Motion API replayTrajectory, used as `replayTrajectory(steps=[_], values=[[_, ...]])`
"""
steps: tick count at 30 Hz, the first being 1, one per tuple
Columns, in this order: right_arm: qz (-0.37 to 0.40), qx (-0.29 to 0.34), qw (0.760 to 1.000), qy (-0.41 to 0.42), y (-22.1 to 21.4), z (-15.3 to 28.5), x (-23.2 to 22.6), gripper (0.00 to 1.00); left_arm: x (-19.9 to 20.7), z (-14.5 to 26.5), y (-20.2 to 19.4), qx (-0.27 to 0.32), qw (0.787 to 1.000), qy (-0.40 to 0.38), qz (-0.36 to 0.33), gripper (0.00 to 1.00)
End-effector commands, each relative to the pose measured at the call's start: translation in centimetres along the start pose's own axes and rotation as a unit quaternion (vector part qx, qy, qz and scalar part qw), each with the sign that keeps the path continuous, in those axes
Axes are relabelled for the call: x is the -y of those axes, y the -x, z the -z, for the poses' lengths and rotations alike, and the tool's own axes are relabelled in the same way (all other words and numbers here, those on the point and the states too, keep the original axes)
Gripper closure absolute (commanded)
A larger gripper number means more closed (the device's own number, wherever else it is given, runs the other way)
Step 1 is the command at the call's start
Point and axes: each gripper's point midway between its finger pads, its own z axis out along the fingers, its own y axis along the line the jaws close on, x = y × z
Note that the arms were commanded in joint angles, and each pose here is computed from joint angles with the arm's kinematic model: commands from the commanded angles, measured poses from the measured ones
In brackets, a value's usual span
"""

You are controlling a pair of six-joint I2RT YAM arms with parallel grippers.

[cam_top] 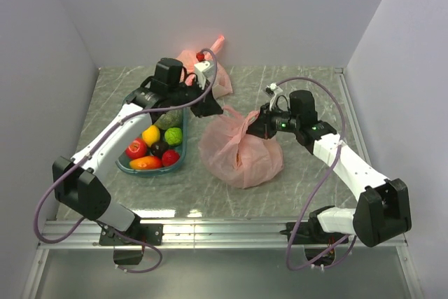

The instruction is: Place the fake fruits into the plastic bag and tie a complex knot

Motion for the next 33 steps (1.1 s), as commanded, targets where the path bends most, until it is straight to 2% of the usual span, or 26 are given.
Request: replayTrajectory(steps=[1, 2, 6, 8, 10, 15, 16, 18, 19, 20, 22, 23, 26, 30, 31, 33], values=[[-0.012, 0.001, 1.000, -0.004, 0.0, 0.2, 0.4, 0.90, 3.4, 2.4, 2.6, 0.028, 0.997, -0.058, -0.050, 1.00], [-0.015, -0.001, 1.000, -0.002, -0.1, 0.1, 0.4, 0.90, 5.0, 2.6, 2.5, 0.025, 0.994, -0.098, -0.050, 1.00], [-0.024, -0.002, 1.000, 0.003, 0.2, -0.4, 0.5, 0.91, 8.4, 2.7, 0.9, 0.004, 0.981, -0.175, -0.082, 1.00], [-0.026, 0.000, 1.000, 0.003, 0.4, -0.5, 0.5, 0.99, 10.0, 2.7, -0.2, -0.009, 0.976, -0.198, -0.090, 1.00], [-0.031, 0.004, 1.000, 0.001, 0.6, -0.5, 0.6, 1.00, 12.1, 2.3, -2.2, -0.036, 0.968, -0.223, -0.107, 0.99], [-0.045, 0.022, 0.999, -0.004, 1.4, -0.4, 0.4, 1.00, 13.5, 0.0, -8.2, -0.095, 0.956, -0.226, -0.162, 0.99], [-0.046, 0.024, 0.999, -0.002, 1.6, -0.4, 0.2, 1.00, 12.3, -0.9, -9.0, -0.105, 0.962, -0.187, -0.170, 1.00], [-0.050, 0.030, 0.998, 0.001, 1.9, -0.1, -0.2, 1.00, 11.0, -2.4, -12.0, -0.135, 0.963, -0.156, -0.176, 1.00], [-0.051, 0.033, 0.998, 0.004, 2.0, 0.0, -0.4, 1.00, 8.7, -3.3, -12.9, -0.151, 0.968, -0.089, -0.180, 1.00], [-0.052, 0.033, 0.998, 0.009, 2.0, 0.1, -0.7, 1.00, 7.5, -4.2, -14.8, -0.175, 0.967, -0.068, -0.172, 1.00], [-0.055, 0.037, 0.998, 0.018, 2.1, 0.4, -1.3, 1.00, 5.2, -5.6, -16.1, -0.195, 0.965, -0.023, -0.172, 1.00], [-0.061, 0.036, 0.997, 0.024, 1.9, 0.5, -1.5, 1.00, 4.4, -6.1, -16.4, -0.196, 0.969, 0.002, -0.149, 1.00], [-0.066, 0.044, 0.996, 0.038, 1.7, 1.1, -2.3, 1.00, 1.4, -7.4, -15.8, -0.174, 0.974, 0.067, -0.127, 1.00], [-0.094, 0.049, 0.992, 0.075, 0.6, 1.8, -3.9, 1.00, -1.0, -8.6, -13.5, -0.112, 0.983, 0.119, -0.083, 1.00], [-0.098, 0.050, 0.990, 0.085, 0.5, 1.9, -4.2, 1.00, -1.3, -8.9, -12.4, -0.090, 0.986, 0.119, -0.080, 1.00], [-0.120, 0.054, 0.986, 0.099, 0.2, 1.9, -4.6, 1.00, -1.4, -9.3, -11.4, -0.065, 0.993, 0.098, -0.030, 1.00]])
